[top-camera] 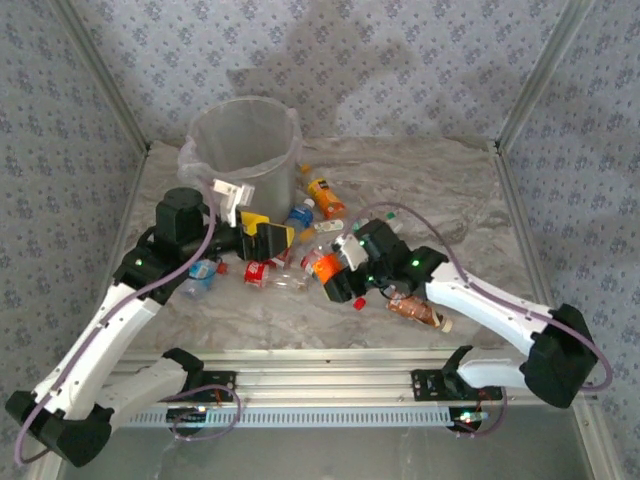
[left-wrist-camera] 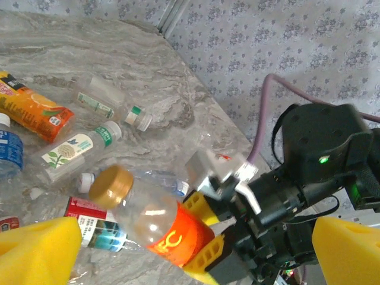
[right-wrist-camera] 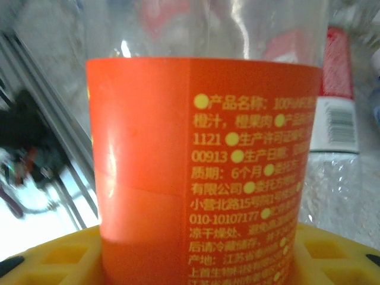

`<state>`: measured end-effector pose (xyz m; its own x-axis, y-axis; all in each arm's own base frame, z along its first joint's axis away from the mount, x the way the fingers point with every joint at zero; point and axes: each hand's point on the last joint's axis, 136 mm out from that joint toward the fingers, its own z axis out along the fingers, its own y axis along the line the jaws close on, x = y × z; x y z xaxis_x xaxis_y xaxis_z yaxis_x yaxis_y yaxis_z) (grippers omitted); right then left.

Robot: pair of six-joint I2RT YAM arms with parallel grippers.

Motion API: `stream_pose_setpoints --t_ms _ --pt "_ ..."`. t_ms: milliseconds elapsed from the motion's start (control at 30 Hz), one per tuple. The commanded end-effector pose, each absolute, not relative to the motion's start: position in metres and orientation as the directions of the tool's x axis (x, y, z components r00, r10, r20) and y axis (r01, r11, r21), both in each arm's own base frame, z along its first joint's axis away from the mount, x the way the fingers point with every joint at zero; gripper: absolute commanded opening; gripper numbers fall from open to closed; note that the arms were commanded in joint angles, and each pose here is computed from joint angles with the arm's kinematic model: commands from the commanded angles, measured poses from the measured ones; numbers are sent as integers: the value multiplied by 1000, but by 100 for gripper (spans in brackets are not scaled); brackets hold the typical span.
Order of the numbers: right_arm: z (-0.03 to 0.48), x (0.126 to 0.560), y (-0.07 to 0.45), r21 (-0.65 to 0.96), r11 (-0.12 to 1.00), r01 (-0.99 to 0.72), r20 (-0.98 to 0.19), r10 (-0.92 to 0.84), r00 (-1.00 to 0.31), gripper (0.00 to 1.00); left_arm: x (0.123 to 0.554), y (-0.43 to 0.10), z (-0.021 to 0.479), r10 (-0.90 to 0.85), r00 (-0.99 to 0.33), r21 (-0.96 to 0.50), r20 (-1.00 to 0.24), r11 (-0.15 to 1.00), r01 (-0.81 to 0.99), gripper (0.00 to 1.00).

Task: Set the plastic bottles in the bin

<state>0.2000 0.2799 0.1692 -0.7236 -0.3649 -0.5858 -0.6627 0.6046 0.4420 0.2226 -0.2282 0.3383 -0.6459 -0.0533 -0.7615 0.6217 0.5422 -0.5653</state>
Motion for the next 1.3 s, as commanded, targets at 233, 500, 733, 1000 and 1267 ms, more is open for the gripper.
stream_pose_setpoints --t_ms 233,500,733,1000,1267 --pt "281 227 285 603 420 -678 -733 -46 -679 55 231 -270 351 -130 -724 -695 -677 435 572 100" --pt "312 226 289 607 346 -716 -764 4 -645 54 239 -295 353 -203 -775 -777 -598 386 498 100" --pt "317 222 289 614 320 -722 -766 23 -642 54 243 -305 351 -220 -799 -804 -560 379 459 93" --pt "317 218 288 617 314 -722 -766 25 -643 55 242 -315 350 -198 -812 -809 -549 370 457 92" --pt "311 215 289 620 316 -718 -758 7 -652 54 240 -325 354 -189 -811 -811 -554 344 473 81"
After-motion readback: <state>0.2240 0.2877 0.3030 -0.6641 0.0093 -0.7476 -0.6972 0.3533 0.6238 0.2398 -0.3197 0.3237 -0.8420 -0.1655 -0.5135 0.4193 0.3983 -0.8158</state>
